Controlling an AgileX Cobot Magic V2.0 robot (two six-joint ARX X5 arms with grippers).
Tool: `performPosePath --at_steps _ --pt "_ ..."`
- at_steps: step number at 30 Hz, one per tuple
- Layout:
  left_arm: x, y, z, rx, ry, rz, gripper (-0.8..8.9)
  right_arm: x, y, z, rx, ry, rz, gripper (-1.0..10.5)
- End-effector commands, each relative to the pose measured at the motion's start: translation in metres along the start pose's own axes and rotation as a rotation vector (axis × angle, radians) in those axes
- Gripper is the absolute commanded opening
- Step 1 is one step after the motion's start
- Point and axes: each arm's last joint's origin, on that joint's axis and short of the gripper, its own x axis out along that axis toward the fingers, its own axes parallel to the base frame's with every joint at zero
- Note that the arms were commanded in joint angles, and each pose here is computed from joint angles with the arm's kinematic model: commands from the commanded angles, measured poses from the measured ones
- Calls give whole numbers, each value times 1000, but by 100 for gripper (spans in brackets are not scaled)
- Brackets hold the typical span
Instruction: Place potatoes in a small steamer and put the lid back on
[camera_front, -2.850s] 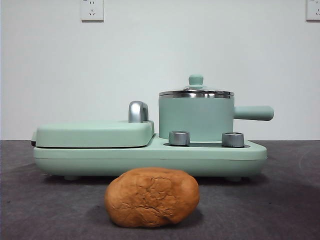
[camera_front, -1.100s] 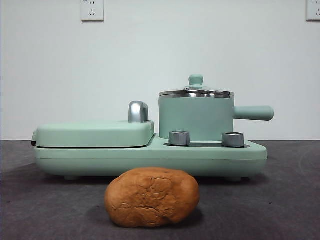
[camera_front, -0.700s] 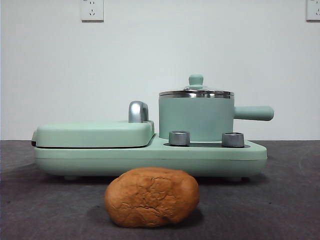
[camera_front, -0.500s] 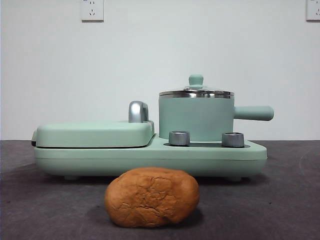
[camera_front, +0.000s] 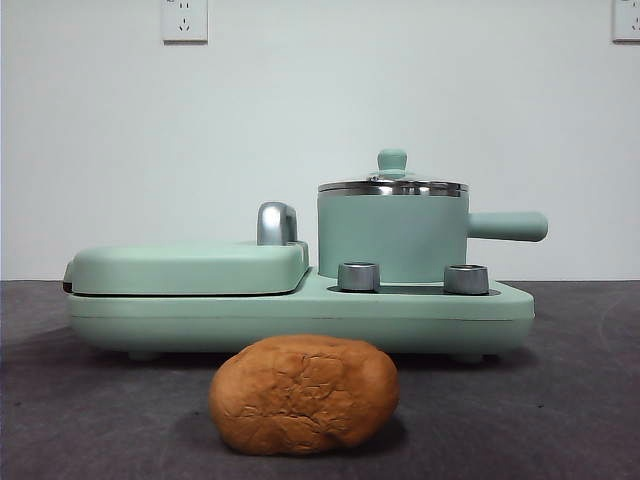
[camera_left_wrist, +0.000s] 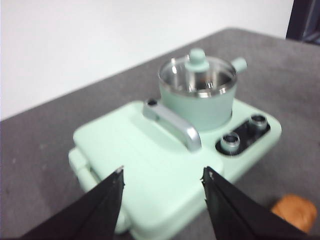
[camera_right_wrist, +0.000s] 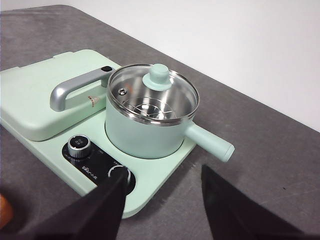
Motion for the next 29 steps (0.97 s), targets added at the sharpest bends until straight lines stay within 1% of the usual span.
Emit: performPosePath --at_steps 1,7,12,14,19,22,29 --pt "12 8 11 -34 -43 -15 257 -2 -1 6 -11 -20 -10 235" --pt "53 22 19 -36 -55 -80 257 -2 -1 6 -9 -19 -13 234" --pt "91 26 29 -16 -63 -152 255 -2 -1 6 -9 -19 -13 234" --pt "108 25 34 -5 -65 -164 255 -2 -1 6 -8 -18 -13 234" --pt "148 21 45 -1 -22 -184 255 -2 -1 6 -6 -18 -13 234" --pt "169 15 52 4 -5 -215 255 -2 -1 6 -6 -18 -14 234" --pt "216 1 71 34 -18 -289 255 -2 -1 6 -6 -18 -14 234"
